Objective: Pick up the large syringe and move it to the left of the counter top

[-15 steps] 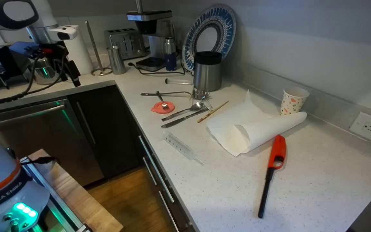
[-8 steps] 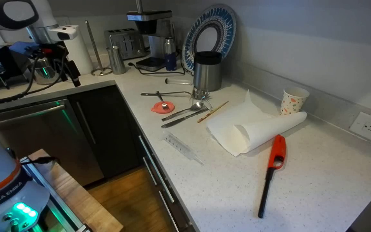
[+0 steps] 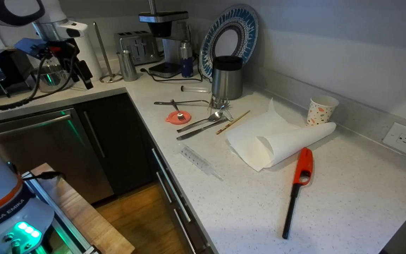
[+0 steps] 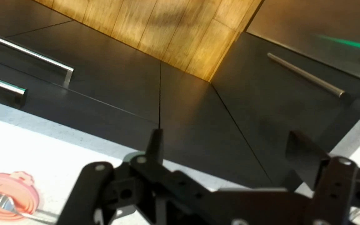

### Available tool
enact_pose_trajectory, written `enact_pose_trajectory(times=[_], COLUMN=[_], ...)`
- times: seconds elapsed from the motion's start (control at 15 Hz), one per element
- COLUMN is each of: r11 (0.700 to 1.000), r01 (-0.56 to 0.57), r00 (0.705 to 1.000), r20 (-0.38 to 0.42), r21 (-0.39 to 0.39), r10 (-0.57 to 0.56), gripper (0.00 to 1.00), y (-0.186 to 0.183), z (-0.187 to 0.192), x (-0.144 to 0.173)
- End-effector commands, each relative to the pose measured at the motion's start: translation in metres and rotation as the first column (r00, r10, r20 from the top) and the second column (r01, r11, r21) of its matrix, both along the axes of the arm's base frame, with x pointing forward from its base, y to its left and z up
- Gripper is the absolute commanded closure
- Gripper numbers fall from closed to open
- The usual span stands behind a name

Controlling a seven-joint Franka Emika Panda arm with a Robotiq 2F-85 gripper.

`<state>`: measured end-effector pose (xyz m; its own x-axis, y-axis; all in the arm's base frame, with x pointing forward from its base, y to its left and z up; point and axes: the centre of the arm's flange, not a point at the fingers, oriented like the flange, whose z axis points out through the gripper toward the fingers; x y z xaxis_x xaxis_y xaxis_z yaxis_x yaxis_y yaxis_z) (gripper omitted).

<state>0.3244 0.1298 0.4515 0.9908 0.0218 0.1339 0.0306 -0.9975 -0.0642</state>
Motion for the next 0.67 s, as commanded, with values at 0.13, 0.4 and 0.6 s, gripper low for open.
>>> enact_pose_trajectory(times=[0.13, 0.4, 0.6], r11=[0.955, 0.844, 0.742], r01=[0.274, 0.51, 0.651], r00=[0.949, 0.835, 0.732], r20=[0.132, 0.142, 0.124], r21=[0.112, 0.167, 0.161], r10=[-0.287, -0.532, -0.67], gripper=[0.0, 0.0, 0.0], y=[-0.134, -0.232, -0.285], z=[0.072, 0.086, 0.065], x=[0.016, 0.006, -0.006])
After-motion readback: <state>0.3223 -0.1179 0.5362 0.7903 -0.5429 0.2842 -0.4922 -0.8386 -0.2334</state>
